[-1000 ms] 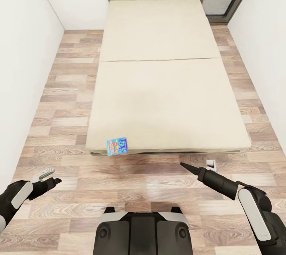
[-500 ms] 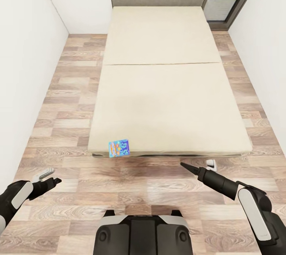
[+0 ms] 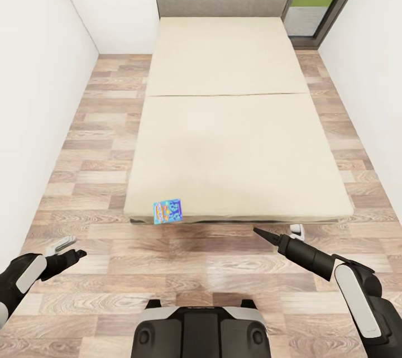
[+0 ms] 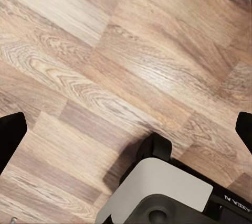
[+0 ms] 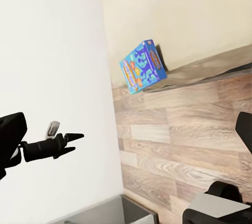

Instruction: Put all the toys in the child's room - the three board games (two on the bed and one on the table), the two jigsaw puzzles on the table, and the tennis ball on the table - inside the toy box on the table in the child's room.

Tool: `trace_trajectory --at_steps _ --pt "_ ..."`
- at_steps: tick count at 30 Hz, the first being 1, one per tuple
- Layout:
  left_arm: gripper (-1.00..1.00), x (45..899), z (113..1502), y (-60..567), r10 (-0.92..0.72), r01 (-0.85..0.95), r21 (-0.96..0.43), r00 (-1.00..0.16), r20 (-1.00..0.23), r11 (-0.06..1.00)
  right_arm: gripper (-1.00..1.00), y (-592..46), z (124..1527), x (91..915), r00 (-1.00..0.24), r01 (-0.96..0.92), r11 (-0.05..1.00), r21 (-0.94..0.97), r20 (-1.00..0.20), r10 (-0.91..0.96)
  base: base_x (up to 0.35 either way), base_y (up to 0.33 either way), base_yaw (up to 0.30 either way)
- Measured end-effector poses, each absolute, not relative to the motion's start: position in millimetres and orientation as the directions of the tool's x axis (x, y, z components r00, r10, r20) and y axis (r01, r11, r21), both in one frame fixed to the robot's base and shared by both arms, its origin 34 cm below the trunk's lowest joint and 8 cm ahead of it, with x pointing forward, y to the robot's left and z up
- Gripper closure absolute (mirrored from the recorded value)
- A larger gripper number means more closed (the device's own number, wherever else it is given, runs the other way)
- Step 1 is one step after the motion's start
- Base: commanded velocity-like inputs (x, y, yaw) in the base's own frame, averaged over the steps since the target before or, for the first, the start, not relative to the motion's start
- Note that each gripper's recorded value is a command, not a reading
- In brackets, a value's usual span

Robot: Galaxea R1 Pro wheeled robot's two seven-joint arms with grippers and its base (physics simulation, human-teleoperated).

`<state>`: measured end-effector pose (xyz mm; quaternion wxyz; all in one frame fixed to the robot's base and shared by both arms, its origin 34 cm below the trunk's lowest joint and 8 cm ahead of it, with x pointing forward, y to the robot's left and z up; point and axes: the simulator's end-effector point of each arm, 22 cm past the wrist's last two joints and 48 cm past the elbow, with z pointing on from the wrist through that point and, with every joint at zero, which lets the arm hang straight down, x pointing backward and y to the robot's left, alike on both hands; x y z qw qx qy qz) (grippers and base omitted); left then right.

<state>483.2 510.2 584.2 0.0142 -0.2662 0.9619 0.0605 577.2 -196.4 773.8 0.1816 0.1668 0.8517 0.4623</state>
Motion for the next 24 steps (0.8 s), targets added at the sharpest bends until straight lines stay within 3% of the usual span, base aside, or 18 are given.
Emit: trace_trajectory --at_steps 24 --pt "-1.00 499 600 511 -0.510 -0.517 0.090 -0.855 -0.094 0.851 -1.00 -197 792 586 -0.872 0.085 0.517 0.852 -0.188 0.453 0.000 0.000 0.000"
